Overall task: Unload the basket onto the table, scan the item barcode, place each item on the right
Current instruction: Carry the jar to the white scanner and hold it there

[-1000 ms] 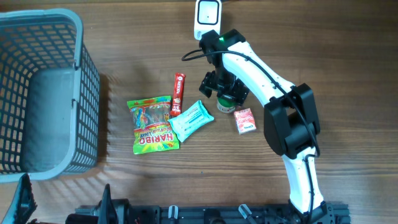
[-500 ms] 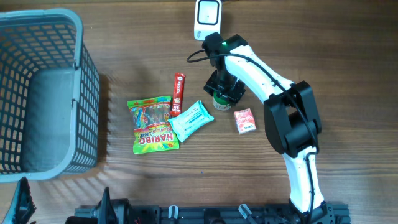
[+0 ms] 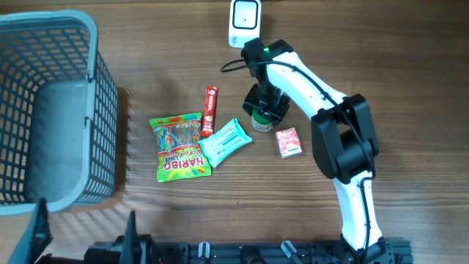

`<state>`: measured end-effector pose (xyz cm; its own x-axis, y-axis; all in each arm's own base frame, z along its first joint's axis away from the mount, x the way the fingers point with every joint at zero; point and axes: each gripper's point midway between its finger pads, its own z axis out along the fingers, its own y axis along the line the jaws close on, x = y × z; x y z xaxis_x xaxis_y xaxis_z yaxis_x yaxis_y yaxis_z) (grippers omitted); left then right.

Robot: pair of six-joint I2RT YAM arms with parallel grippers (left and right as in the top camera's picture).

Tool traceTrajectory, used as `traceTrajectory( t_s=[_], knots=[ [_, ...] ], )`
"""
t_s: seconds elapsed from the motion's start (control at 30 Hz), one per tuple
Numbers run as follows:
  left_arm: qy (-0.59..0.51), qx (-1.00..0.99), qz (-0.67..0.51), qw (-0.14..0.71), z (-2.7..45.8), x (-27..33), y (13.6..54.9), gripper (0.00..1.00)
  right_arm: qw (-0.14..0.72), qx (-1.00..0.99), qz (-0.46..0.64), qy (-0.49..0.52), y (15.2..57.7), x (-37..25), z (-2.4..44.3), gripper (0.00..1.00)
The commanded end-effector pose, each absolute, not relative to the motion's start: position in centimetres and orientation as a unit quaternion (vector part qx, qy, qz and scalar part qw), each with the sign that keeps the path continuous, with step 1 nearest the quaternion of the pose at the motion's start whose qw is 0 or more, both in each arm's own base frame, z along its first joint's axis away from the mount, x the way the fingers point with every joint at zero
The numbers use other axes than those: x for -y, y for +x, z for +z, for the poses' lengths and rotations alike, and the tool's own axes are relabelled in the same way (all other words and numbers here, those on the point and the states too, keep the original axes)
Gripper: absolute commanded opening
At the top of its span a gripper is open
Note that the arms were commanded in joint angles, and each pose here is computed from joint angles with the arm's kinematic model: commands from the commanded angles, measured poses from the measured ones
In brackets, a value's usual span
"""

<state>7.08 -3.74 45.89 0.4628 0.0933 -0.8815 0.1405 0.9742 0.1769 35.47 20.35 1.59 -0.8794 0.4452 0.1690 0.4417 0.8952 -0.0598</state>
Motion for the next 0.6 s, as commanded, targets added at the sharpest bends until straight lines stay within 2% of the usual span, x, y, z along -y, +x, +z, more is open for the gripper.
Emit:
traceTrajectory(
  t_s=[0.0, 0.13, 0.3, 0.4, 0.57],
  knots=[
    [0.087, -0.595, -0.006, 0.799, 41.5, 2.7, 9.0, 1.00, 0.121, 0.974, 0.007, -0.190, 34.9, -20.0, 1.1, 0.59],
    [0.135, -0.651, 0.059, 0.745, 36.5, 2.3, 12.0, 1.00, 0.108, 0.978, -0.004, -0.178, 34.8, -19.9, 4.9, 0.57],
    [0.139, -0.718, 0.045, 0.681, 29.3, 2.2, 16.0, 1.00, 0.098, 0.981, -0.013, -0.164, 32.7, -18.9, 10.8, 0.55],
    [0.099, -0.752, 0.003, 0.651, 25.2, 2.1, 18.0, 1.00, 0.079, 0.984, -0.027, -0.156, 31.5, -18.3, 14.3, 0.55],
    [0.031, -0.743, -0.056, 0.666, 23.2, 2.0, 20.7, 1.00, 0.041, 0.988, -0.064, -0.134, 29.9, -17.9, 19.0, 0.55]
  ],
)
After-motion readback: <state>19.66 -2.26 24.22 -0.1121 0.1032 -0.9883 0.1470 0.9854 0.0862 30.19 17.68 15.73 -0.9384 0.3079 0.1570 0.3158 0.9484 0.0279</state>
